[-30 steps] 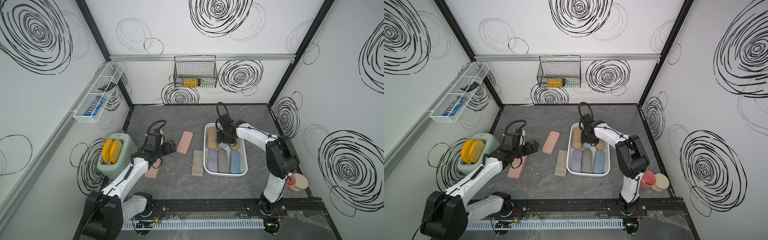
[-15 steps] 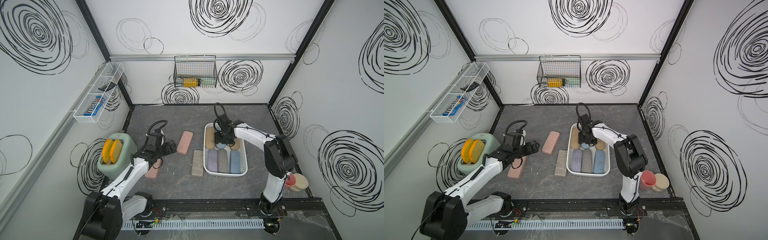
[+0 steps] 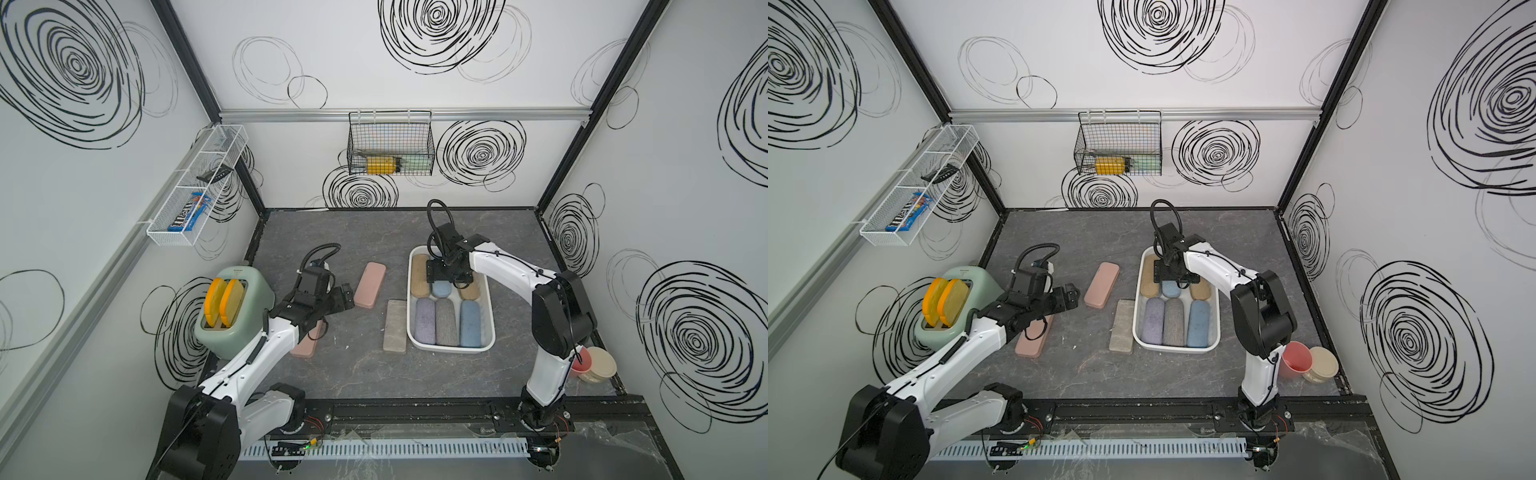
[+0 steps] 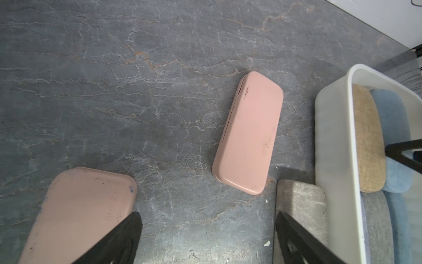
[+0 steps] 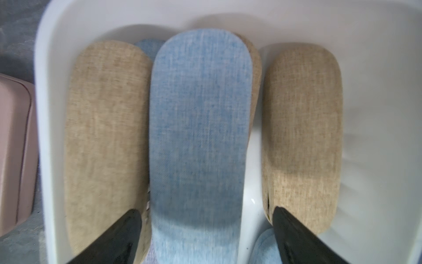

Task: Put the glasses cases into the storage boxes
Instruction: Place the glasses case in the storage box, then pick up the glasses case at the center of the board.

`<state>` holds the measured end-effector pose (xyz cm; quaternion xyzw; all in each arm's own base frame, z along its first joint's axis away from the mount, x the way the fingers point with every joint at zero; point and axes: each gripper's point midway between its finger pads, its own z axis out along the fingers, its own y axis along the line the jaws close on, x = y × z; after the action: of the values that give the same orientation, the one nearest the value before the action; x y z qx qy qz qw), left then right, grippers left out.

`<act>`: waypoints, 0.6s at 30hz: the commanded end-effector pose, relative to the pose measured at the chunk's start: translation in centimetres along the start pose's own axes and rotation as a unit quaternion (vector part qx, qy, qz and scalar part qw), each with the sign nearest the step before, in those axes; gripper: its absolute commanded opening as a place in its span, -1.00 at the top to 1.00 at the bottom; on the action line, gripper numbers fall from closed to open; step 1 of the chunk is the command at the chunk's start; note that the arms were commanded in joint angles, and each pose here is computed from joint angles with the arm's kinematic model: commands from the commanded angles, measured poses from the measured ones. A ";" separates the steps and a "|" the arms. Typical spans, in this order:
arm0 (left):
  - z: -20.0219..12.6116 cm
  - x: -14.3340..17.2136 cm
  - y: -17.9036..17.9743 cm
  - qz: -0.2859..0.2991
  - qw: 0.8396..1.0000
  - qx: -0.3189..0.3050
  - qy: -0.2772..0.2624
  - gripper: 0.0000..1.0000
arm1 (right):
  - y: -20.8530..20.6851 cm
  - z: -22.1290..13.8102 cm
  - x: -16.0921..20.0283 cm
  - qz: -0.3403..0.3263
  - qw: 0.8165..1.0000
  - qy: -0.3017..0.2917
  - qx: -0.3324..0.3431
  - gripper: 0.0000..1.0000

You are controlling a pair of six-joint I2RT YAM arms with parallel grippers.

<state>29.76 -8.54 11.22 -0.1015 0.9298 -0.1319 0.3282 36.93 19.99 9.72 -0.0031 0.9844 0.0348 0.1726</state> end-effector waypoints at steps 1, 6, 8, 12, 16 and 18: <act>-1.4 -1.0 0.5 0.008 0.999 -0.039 -0.029 -0.92 | 0.9 -4.4 -1.2 0.001 0.999 -0.042 -0.006 -0.97; -2.8 -0.5 1.9 -0.018 0.997 -0.070 -0.033 -0.91 | -0.3 -8.2 -1.3 0.035 0.996 -0.081 0.020 -0.95; -3.2 -0.4 2.4 -0.028 0.996 -0.082 -0.038 -0.91 | -0.8 -9.3 -0.9 0.051 0.994 -0.090 0.034 -0.95; -3.2 -0.1 3.6 -0.081 0.994 -0.075 -0.019 -0.91 | -1.5 -11.3 0.0 0.059 0.989 -0.124 0.055 -0.95; -2.0 1.0 4.9 -0.131 0.990 -0.053 0.017 -0.91 | -1.4 -12.2 1.0 0.069 0.988 -0.141 0.009 -0.95; -1.8 0.7 5.3 -0.137 0.988 -0.061 0.021 -0.91 | -0.9 -12.3 1.6 0.061 0.987 -0.149 -0.028 -0.95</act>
<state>27.76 -2.78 11.21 -0.2355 0.9174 -0.0965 0.3061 31.81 18.33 20.33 0.0507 0.9514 0.0455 0.3003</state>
